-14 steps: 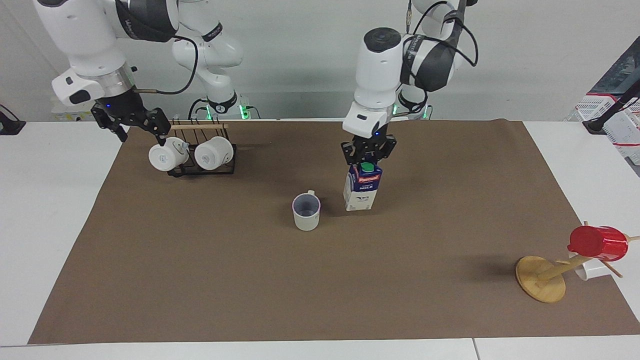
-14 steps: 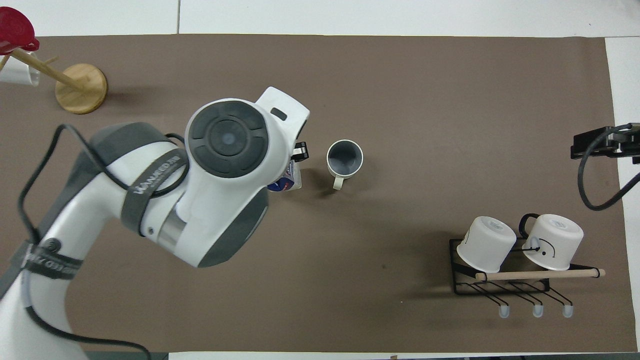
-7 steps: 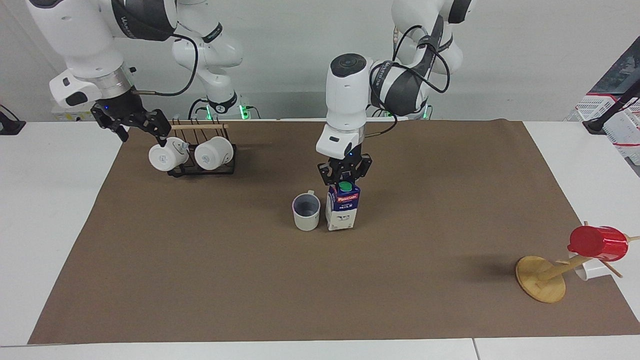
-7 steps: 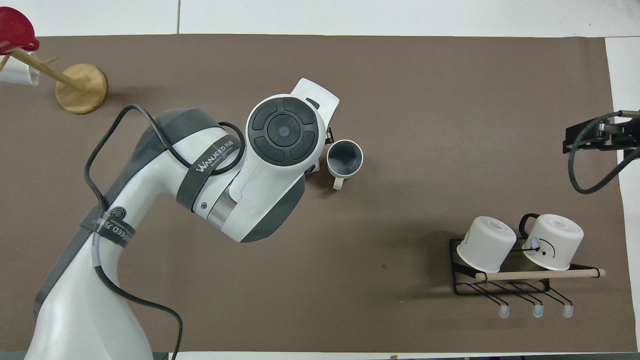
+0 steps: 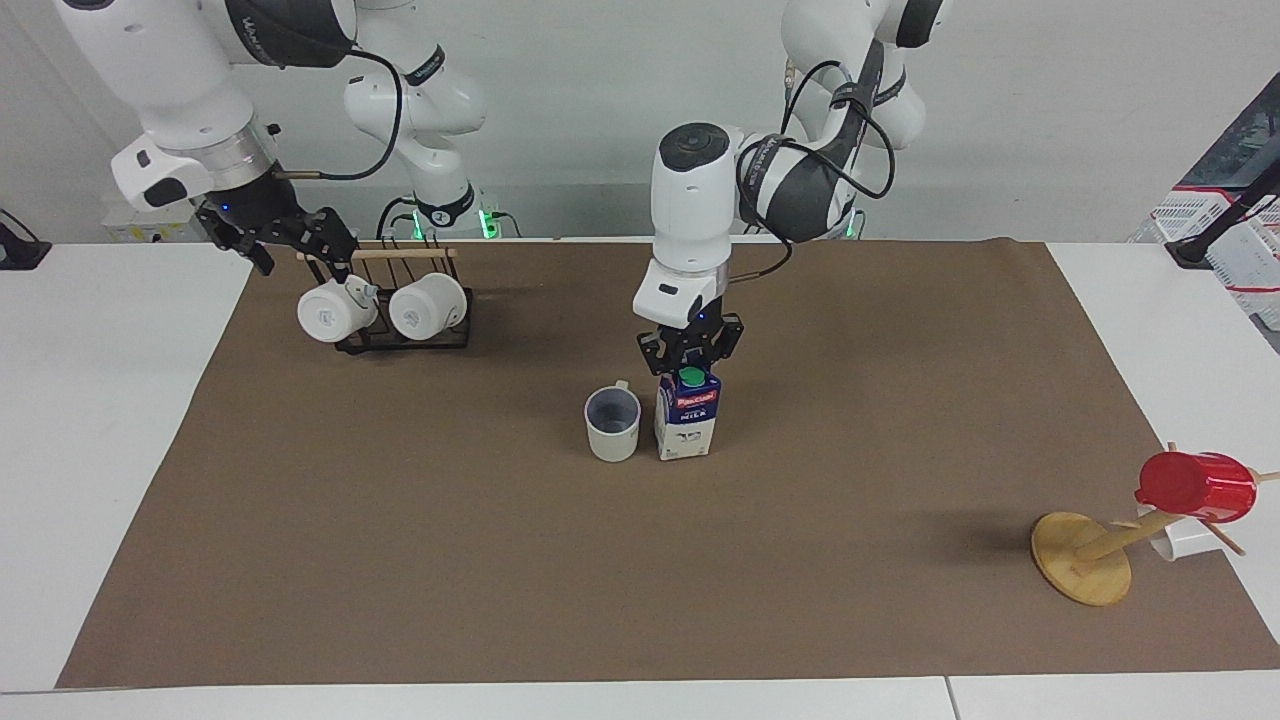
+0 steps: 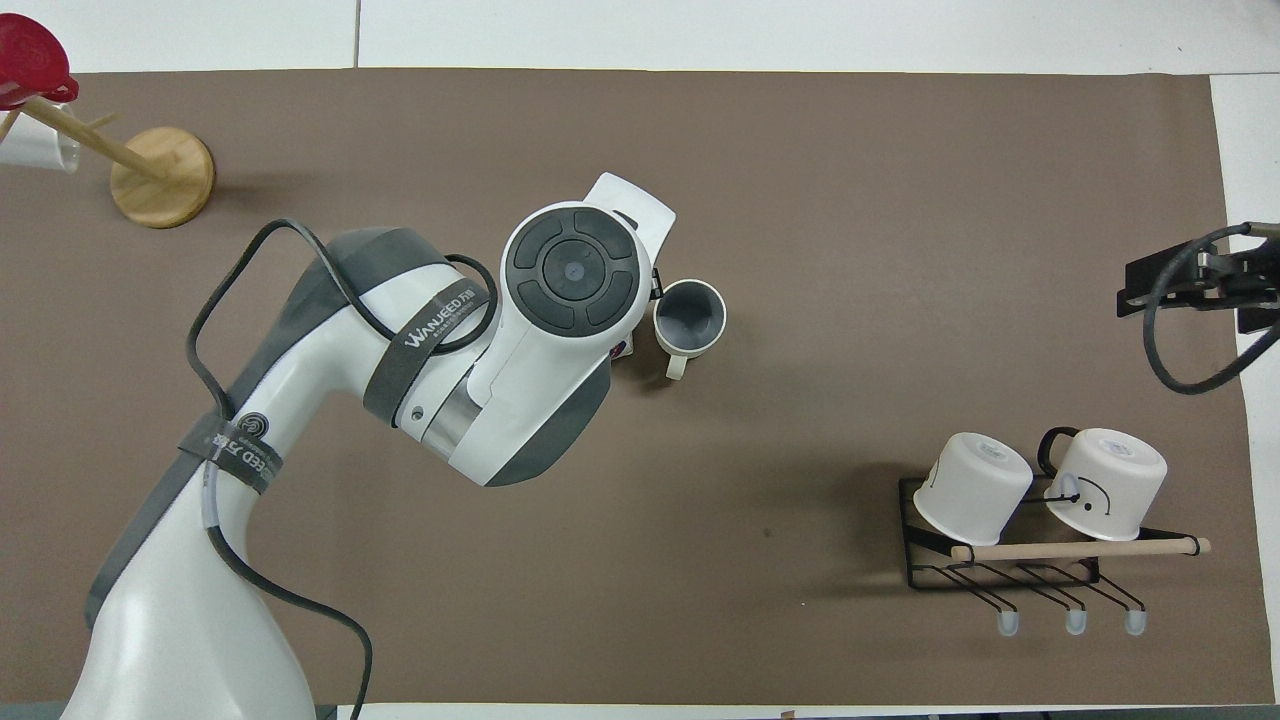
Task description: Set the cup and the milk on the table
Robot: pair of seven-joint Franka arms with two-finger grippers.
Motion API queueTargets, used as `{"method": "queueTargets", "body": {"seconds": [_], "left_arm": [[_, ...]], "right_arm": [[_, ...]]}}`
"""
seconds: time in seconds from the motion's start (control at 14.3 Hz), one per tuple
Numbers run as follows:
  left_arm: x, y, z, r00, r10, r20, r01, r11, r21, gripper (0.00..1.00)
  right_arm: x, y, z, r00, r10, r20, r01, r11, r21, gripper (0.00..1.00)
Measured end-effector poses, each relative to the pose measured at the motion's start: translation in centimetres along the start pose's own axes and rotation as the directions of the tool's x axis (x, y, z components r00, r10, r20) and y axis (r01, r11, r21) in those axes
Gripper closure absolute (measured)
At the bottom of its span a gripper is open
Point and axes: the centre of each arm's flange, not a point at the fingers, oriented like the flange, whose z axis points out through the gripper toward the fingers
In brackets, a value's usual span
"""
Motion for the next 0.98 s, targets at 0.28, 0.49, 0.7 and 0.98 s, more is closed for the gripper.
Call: {"method": "queueTargets", "body": {"seconds": [0.28, 0.49, 0.7, 0.98], "left_arm": [[0.2, 0.1, -0.8, 1.0, -0.001, -0.021, 0.001, 1.0, -0.026, 0.1], [0.1, -0.9, -4.4, 0.999, -0.01, -0.042, 0.009, 0.999, -0.042, 0.0], [1.5, -5.4, -8.6, 0.999, 0.0, -0.036, 0.0, 1.0, -0.007, 0.0], [5.7, -15.5, -11.1, 0.997, 0.076, 0.015, -0.077, 0.997, 0.007, 0.0]], "right_arm": [[0.2, -0.1, -0.3, 1.0, -0.014, -0.004, 0.014, 1.0, -0.016, 0.0], [0.3, -0.5, 0.0, 1.0, -0.021, 0.003, 0.021, 1.0, -0.017, 0.0], [0.3, -0.7, 0.0, 1.0, -0.026, 0.003, 0.026, 0.999, -0.018, 0.0], [0.3, -0.7, 0.0, 1.0, -0.024, 0.003, 0.024, 1.0, -0.018, 0.0]]}}
